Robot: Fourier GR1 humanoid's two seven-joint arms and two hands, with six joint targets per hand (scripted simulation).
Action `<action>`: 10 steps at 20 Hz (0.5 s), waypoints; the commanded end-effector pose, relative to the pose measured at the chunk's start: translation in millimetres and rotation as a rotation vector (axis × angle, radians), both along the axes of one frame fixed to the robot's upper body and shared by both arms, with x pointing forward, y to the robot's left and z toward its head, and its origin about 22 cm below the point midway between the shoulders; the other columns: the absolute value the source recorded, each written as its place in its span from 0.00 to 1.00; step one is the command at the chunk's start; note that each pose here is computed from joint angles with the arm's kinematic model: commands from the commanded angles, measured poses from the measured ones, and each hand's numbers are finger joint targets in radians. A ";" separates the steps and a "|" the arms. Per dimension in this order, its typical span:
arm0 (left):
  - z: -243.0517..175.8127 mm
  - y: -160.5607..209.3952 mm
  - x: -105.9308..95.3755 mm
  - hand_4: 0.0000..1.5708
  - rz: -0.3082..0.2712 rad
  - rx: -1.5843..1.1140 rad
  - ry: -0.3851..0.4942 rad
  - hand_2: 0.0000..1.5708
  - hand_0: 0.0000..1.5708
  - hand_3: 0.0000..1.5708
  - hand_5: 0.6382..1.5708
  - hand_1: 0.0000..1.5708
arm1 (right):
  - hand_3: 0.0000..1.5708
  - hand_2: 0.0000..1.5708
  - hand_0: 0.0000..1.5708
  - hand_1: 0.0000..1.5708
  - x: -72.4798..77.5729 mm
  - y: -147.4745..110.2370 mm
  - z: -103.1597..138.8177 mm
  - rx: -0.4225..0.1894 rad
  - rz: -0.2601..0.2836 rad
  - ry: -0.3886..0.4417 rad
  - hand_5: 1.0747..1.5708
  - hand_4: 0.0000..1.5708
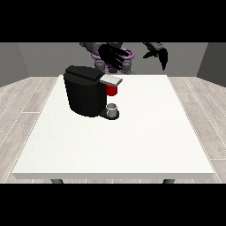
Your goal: Insert the coffee pod into the coffee machine and close the lid
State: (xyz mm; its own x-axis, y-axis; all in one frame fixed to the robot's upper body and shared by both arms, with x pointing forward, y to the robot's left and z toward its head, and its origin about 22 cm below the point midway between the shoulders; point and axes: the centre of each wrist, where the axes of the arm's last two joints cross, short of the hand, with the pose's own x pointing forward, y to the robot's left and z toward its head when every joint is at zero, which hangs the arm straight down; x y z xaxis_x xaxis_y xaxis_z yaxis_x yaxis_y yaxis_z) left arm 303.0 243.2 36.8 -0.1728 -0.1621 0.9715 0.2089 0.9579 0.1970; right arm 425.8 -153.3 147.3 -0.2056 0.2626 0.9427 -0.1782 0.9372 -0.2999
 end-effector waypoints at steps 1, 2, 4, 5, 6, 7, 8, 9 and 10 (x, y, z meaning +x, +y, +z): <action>18.9 -6.5 8.5 0.23 -0.009 0.010 -0.027 0.00 0.00 0.00 1.00 0.00 | 0.00 0.00 0.00 0.00 7.3 9.8 28.9 -0.060 0.013 -0.069 1.00 0.06; 4.9 4.0 1.9 0.24 -0.007 0.000 -0.003 0.00 0.00 0.00 1.00 0.00 | 0.00 0.00 0.00 0.00 7.6 15.8 33.7 -0.079 0.006 -0.046 1.00 0.05; 2.5 13.2 7.1 0.21 0.033 -0.004 -0.001 0.00 0.00 0.00 1.00 0.00 | 0.00 0.00 0.00 0.00 -1.1 46.9 26.9 -0.097 0.046 -0.072 1.00 0.14; 8.2 -2.6 7.4 0.21 -0.006 -0.001 -0.049 0.00 0.00 0.00 1.00 0.00 | 0.00 0.00 0.00 0.00 9.6 26.2 59.5 -0.101 0.030 -0.110 1.00 0.19; 4.4 6.0 0.7 0.21 -0.035 -0.008 -0.024 0.00 0.00 0.00 1.00 0.00 | 0.00 0.00 0.00 0.00 5.8 39.8 39.2 -0.080 -0.008 -0.099 1.00 0.17; 13.2 -8.2 8.7 0.23 -0.031 0.023 -0.090 0.00 0.00 0.00 1.00 0.00 | 0.00 0.00 0.00 0.00 11.7 36.7 73.7 -0.110 -0.015 -0.153 1.00 0.17; 12.0 -18.5 4.6 0.25 -0.050 -0.020 -0.077 0.00 0.00 0.00 1.00 0.00 | 0.00 0.00 0.00 0.00 15.2 25.2 68.5 -0.093 -0.007 -0.144 1.00 0.15; 17.7 -12.8 5.9 0.25 -0.040 0.000 -0.082 0.00 0.00 0.00 1.00 0.00 | 0.00 0.00 0.00 0.00 16.8 25.9 79.3 -0.095 -0.022 -0.136 1.00 0.10; 4.8 8.9 -4.4 0.24 -0.055 -0.002 -0.059 0.00 0.00 0.00 1.00 0.00 | 0.00 0.00 0.00 0.00 15.0 25.7 59.4 -0.079 -0.015 -0.117 1.00 0.06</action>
State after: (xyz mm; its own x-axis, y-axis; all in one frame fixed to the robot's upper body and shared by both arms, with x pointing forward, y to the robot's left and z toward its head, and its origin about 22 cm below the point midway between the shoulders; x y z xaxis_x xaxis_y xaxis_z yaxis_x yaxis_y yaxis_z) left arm 306.1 240.7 45.6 -0.2296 -0.1552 0.9608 0.2284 0.9510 0.2082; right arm 437.8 -127.0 202.4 -0.3041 0.3402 0.8898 -0.1360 0.9090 -0.3940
